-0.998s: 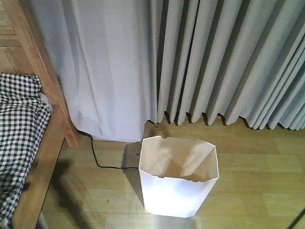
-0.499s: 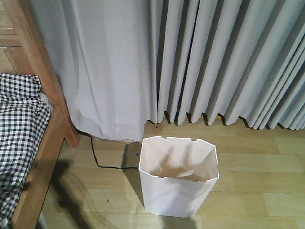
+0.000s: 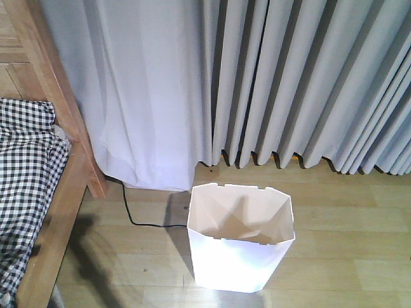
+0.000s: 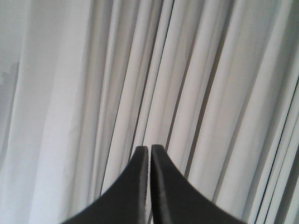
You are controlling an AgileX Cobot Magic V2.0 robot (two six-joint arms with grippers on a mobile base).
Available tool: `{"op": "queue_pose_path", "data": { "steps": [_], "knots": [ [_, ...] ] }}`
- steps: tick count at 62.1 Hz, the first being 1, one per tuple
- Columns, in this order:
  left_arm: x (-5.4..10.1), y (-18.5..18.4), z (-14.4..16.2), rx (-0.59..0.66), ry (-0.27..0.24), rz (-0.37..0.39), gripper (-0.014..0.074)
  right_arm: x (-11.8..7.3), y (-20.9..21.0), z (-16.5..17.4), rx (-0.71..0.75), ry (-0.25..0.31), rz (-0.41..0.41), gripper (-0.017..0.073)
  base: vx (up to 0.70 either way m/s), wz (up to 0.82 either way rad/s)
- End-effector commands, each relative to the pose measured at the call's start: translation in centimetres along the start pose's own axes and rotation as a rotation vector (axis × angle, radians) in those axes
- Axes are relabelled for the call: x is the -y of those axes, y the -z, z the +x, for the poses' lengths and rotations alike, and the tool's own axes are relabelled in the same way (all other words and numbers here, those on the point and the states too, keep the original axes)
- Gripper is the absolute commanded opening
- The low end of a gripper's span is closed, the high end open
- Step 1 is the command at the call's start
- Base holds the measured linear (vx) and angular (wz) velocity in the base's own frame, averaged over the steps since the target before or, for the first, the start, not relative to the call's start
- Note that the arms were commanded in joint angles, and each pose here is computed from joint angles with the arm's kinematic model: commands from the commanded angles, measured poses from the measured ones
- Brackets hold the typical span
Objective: Move trash bin to bedside with robot
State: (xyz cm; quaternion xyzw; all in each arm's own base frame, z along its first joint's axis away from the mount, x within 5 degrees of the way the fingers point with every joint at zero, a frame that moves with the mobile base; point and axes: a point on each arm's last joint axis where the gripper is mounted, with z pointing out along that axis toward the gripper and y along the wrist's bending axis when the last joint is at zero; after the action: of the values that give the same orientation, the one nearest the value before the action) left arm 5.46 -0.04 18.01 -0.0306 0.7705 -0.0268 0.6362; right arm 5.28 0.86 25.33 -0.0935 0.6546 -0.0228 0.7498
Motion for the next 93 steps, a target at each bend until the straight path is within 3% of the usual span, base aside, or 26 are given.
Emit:
{"op": "queue_pose_path", "data": {
  "steps": [1,19,29,38,55,64,93],
  "knots": [
    [0.0,-0.2,0.2,0.054,0.018,0.008,-0.0006,0.5,0.0,-1.0,0.034,-0.005,0.038,-0.001,0.0,0.0],
    [0.0,-0.2,0.2,0.054,0.018,0.008,-0.0006,0.5,-0.1,-0.9,0.034,-0.004,0.043,-0.001,0.0,0.0],
    [0.0,-0.2,0.2,0.054,0.018,0.008,-0.0006,0.2,-0.2,0.6,-0.035,0.088,0.019,-0.001,0.0,0.0],
    [0.0,-0.2,0.2,0.054,0.018,0.008,-0.0006,0.3,-0.3,1.9,-0.056,0.019,0.052,-0.001,0.0,0.0],
    [0.0,-0.2,0.2,0.054,0.018,0.008,-0.0006,-0.1,-0.2,4.5,-0.045,-0.006,0.063,-0.001,0.0,0.0],
    [0.0,-0.2,0.2,0.054,0.018,0.008,-0.0006,-0.1,0.1,5.2,-0.052,-0.074,0.088,-0.001,0.0,0.0],
    [0.0,-0.2,0.2,0.054,0.018,0.008,-0.0006,-0.1,0.4,5.6,-0.083,-0.08,0.089,-0.001,0.0,0.0]
  ]
}}
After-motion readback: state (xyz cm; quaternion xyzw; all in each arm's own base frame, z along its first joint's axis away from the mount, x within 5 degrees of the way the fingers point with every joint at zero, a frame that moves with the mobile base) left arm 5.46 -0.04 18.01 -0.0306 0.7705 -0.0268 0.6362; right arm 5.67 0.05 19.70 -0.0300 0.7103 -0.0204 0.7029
